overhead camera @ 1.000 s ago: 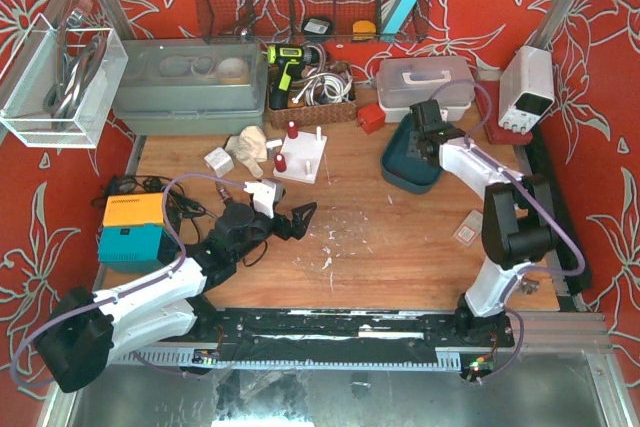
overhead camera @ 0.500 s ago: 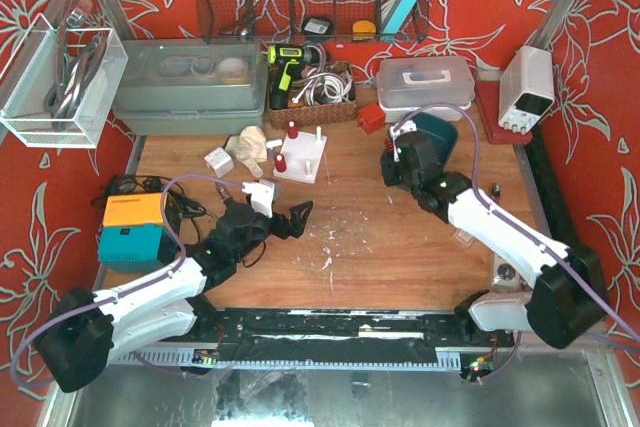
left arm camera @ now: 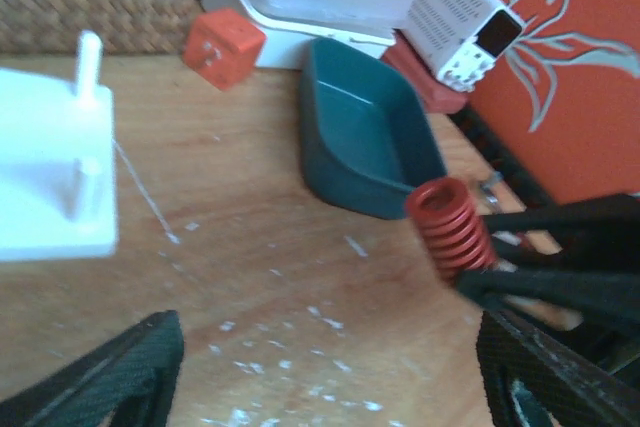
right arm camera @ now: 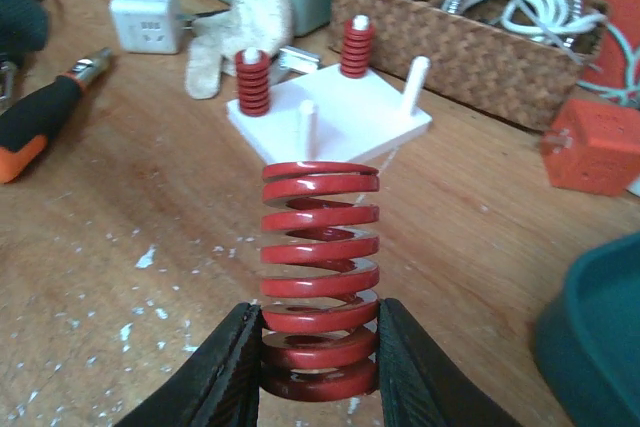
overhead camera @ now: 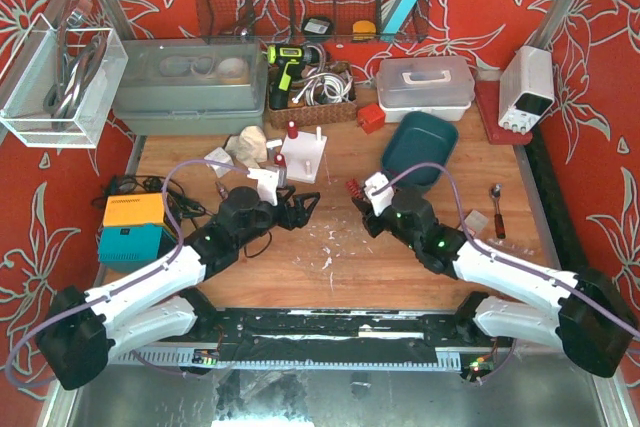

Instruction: Install the large spring

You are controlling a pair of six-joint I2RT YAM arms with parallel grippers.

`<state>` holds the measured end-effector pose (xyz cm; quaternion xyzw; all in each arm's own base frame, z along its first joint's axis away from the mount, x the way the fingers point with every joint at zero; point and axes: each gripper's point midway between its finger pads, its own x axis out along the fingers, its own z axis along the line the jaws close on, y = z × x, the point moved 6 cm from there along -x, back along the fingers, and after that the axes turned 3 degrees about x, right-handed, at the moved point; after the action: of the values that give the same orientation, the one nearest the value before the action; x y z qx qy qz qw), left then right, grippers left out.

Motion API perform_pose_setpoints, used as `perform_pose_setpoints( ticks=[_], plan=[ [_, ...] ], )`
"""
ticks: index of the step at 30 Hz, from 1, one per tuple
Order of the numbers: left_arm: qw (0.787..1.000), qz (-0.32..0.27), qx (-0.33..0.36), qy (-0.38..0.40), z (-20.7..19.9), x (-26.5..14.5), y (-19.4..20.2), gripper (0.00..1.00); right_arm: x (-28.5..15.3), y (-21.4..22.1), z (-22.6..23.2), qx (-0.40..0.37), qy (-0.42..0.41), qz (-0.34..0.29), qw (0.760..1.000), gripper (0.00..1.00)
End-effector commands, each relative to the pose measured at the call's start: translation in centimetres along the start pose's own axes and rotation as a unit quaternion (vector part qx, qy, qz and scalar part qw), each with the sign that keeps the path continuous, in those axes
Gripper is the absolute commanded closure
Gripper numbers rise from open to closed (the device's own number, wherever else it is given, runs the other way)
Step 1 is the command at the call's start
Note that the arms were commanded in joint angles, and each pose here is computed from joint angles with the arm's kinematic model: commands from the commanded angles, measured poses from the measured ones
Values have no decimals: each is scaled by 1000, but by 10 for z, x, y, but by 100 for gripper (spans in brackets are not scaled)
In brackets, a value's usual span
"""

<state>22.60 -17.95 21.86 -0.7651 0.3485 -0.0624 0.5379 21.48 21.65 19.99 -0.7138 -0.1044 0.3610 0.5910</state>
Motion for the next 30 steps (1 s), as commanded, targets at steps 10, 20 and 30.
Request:
perform_pose_setpoints(
  ticks=[10,20,30],
  plan=[
    [991,55,-62,100,-36,13,-15,39,-10,-18,55,-84,-102,-152,980,100],
    [986,84,-87,118,-42,18,-12,38,-8,-16,71,-126,-97,-147,976,100],
    [985,87,-85,122,-42,11,-10,40,-6,-15,70,-127,-84,-144,978,100]
  ],
)
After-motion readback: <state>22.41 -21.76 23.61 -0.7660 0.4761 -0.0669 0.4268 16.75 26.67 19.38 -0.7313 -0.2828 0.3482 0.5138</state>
